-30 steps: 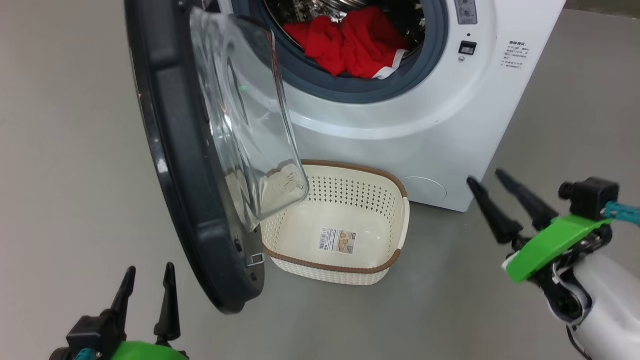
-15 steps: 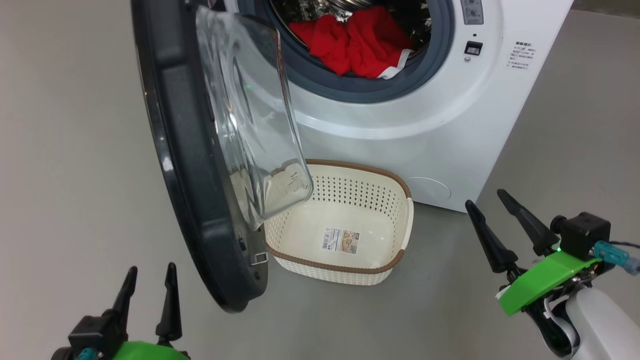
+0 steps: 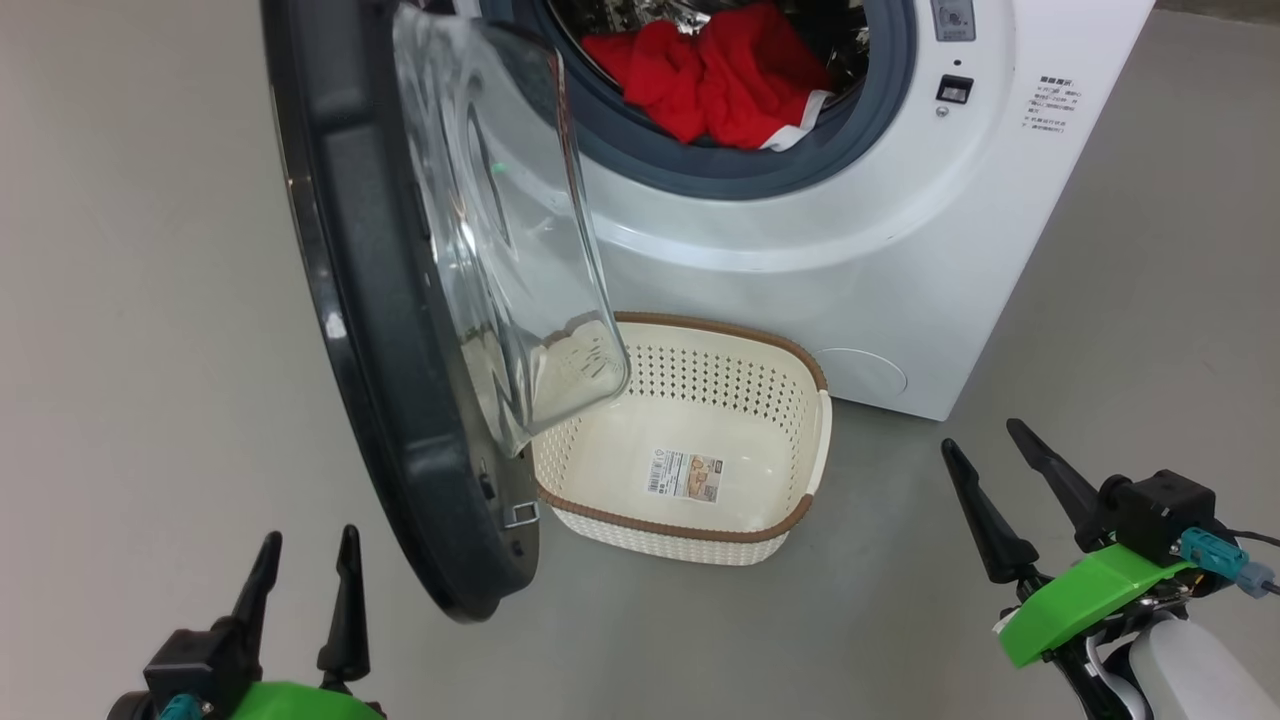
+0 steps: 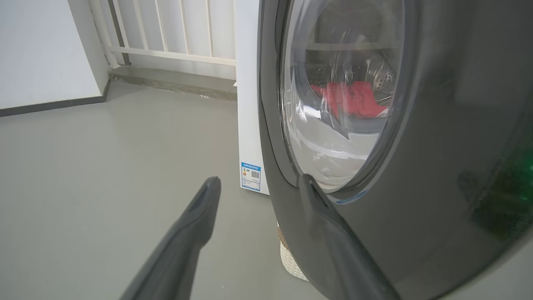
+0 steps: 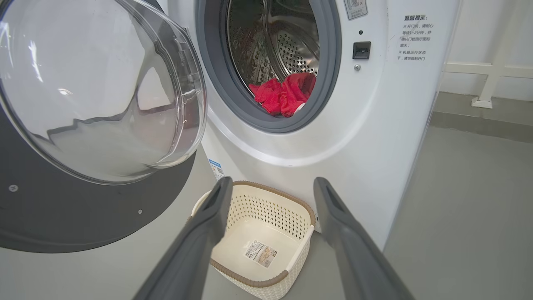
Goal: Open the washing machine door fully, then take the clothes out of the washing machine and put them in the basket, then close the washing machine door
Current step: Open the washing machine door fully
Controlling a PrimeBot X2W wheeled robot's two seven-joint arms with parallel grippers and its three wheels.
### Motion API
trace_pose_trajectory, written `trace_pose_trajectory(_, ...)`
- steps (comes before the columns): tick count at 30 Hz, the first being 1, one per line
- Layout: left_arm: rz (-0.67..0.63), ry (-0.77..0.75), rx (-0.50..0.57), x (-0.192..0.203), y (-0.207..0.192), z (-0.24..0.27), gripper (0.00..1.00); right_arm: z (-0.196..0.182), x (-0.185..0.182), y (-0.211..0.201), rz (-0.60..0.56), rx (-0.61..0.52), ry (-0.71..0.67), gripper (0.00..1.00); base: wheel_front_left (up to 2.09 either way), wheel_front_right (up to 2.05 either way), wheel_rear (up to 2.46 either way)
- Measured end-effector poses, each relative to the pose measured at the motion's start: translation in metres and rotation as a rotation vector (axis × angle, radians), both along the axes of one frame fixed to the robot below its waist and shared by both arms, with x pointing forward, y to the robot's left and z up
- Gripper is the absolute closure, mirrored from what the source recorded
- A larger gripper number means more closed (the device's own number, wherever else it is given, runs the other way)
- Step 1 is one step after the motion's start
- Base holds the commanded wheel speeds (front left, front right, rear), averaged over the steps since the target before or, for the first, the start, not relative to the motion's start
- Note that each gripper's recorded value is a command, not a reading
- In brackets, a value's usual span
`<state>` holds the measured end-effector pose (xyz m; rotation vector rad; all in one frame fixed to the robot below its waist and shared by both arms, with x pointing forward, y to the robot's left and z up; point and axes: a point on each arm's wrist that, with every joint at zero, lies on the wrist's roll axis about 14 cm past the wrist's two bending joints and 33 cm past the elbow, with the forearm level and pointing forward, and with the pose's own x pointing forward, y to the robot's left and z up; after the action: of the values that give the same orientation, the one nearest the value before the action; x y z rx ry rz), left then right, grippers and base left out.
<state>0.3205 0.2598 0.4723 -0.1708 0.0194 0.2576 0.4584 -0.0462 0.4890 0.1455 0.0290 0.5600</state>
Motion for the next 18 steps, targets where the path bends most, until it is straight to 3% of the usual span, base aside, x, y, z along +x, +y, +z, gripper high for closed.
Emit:
trace_pose_trajectory(14, 0.016, -0.014, -0.01, -0.002, 0.004, 0.003, 0.0, 0.007, 0.004, -0.004, -0.021, -0.001, -0.024, 0.0, 0.0, 0.0, 0.0)
trace_pose_trajectory(15, 0.022, -0.024, -0.015, -0.002, 0.006, 0.006, 0.58, 0.007, 0.004, -0.005, -0.023, -0.001, -0.025, 0.0, 0.0, 0.0, 0.0)
trace_pose_trajectory(16, 0.027, -0.033, -0.016, -0.002, 0.007, 0.008, 0.84, 0.008, 0.004, -0.006, -0.025, -0.002, -0.027, 0.0, 0.0, 0.0, 0.0)
trace_pose_trajectory(17, 0.031, -0.043, -0.014, -0.002, 0.009, 0.011, 1.0, 0.008, 0.004, -0.006, -0.028, 0.0, -0.028, 0.0, 0.0, 0.0, 0.0)
trace_pose_trajectory(18, 0.037, -0.058, -0.016, -0.002, 0.011, 0.016, 1.0, 0.009, 0.003, -0.007, -0.029, 0.001, -0.028, 0.0, 0.0, 0.0, 0.0)
